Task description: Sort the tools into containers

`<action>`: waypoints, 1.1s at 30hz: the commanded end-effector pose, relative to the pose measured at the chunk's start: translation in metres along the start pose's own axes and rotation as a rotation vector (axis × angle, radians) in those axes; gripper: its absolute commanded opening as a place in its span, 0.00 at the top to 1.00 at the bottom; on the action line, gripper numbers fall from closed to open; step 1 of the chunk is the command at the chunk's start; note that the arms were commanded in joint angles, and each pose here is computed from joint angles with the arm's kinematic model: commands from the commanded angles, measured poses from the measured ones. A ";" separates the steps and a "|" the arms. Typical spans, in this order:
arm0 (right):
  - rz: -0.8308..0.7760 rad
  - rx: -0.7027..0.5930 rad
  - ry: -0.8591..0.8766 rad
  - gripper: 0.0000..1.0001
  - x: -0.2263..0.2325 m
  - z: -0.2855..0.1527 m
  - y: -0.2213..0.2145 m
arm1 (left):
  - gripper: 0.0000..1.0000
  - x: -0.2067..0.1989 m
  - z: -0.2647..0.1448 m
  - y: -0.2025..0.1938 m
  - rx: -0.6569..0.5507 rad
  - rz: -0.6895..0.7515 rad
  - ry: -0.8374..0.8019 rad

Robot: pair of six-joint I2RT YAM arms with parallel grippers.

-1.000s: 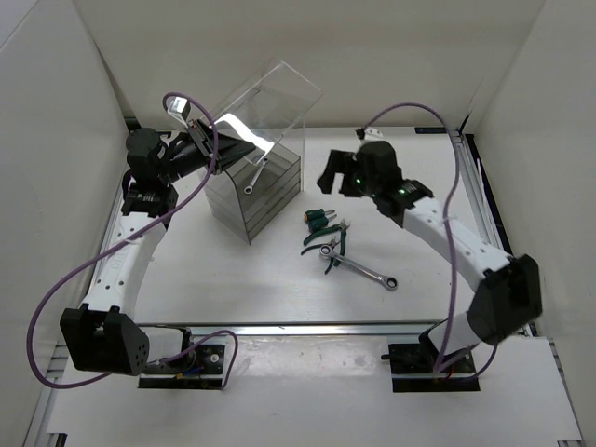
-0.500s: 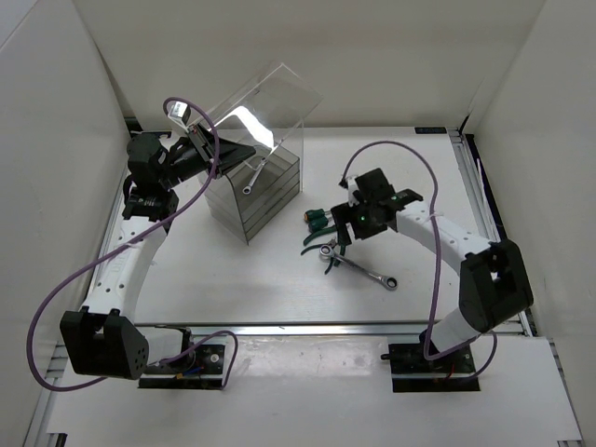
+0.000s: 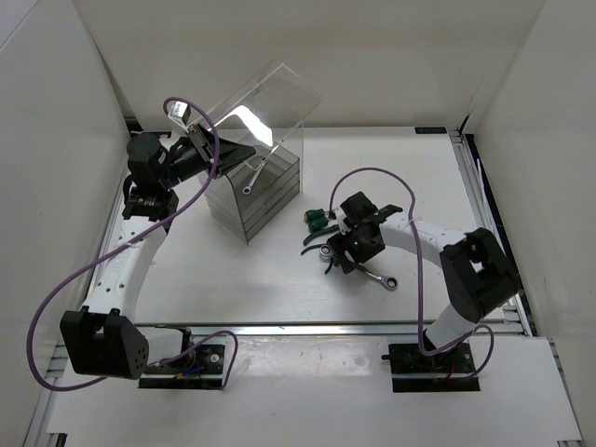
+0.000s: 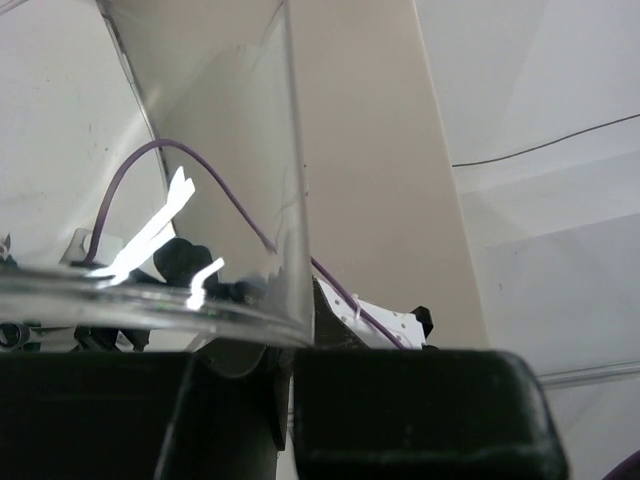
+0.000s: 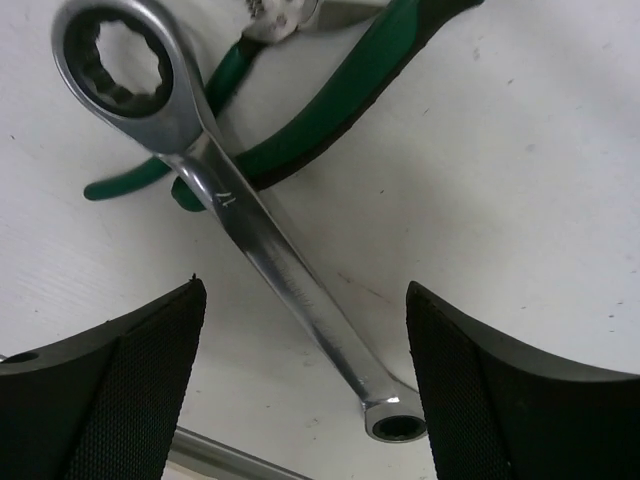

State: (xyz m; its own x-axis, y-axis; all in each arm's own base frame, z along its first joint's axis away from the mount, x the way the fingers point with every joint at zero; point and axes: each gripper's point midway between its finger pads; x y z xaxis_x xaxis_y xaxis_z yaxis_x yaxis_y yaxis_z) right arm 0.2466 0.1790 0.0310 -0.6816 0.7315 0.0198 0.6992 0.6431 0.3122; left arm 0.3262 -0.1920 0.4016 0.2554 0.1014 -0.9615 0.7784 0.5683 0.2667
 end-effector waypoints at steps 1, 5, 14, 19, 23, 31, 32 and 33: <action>-0.015 -0.012 0.019 0.18 0.006 0.005 -0.001 | 0.90 0.041 -0.001 0.016 -0.068 -0.194 0.128; -0.016 0.012 0.026 0.27 0.009 0.013 -0.004 | 0.90 0.043 -0.003 0.015 -0.074 -0.202 0.133; 0.030 0.130 0.041 0.92 0.014 0.031 -0.012 | 0.90 0.045 -0.005 0.017 -0.081 -0.205 0.136; 0.087 0.060 0.036 1.00 0.017 0.019 -0.002 | 0.90 0.046 -0.005 0.016 -0.081 -0.209 0.139; 0.150 -0.079 0.087 1.00 0.022 -0.012 0.023 | 0.90 0.046 -0.005 0.015 -0.079 -0.210 0.139; 0.224 -0.382 0.449 1.00 0.067 -0.094 0.118 | 0.90 0.046 -0.004 0.017 -0.082 -0.214 0.134; 0.227 -0.390 0.483 1.00 0.073 -0.099 0.127 | 0.90 0.045 -0.004 0.017 -0.083 -0.213 0.131; 0.209 -0.426 0.534 1.00 0.080 -0.109 0.148 | 0.90 0.043 -0.004 0.019 -0.086 -0.210 0.125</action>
State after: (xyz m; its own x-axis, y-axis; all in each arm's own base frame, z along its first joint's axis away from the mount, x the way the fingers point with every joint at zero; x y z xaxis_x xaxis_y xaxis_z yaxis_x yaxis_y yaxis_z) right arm 0.2615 0.2557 0.1240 -0.5733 0.7178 0.3951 0.7881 0.3511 0.5056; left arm 0.3272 -0.1886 0.4018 0.2556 0.1015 -0.9614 0.7761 0.5714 0.2667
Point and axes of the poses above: each gripper's point midway between its finger pads, its own z axis out along the fingers, its own x axis along the line the jaws close on, y = z × x, and after that the axes turned 5 degrees about -z, right-handed
